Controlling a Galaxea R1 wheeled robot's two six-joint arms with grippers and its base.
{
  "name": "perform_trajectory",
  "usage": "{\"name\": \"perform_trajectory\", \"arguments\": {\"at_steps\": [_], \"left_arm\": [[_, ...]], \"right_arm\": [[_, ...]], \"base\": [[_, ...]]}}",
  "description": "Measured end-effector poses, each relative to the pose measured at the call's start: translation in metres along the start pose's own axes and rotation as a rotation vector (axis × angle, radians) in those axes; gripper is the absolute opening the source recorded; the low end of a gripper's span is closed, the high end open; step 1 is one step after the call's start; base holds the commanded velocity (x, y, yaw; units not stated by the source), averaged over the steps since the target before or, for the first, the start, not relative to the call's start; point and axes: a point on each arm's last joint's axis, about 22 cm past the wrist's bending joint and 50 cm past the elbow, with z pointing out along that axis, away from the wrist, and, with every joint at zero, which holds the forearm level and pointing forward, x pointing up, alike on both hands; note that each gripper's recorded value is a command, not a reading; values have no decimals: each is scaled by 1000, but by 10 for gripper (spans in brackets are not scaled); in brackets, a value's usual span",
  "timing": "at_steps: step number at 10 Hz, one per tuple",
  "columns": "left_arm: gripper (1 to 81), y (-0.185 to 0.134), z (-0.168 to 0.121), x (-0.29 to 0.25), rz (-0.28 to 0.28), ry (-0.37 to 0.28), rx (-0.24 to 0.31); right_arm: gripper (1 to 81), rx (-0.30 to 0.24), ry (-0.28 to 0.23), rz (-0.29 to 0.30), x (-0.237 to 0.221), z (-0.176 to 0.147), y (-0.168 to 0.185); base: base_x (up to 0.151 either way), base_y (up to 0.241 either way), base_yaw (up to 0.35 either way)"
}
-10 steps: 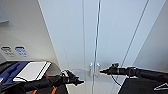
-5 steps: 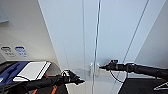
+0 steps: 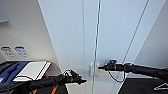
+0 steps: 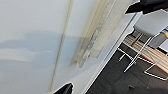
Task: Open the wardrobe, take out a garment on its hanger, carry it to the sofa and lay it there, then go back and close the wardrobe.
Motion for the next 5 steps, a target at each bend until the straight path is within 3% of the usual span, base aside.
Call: {"name": "perform_trajectory", "arguments": {"at_steps": [5], "left_arm": [[811,2,19,2,-1,-9,4]], "right_arm": [[811,16,-25,9,-7,33,-14]], "base": [[0,0,0]]}}
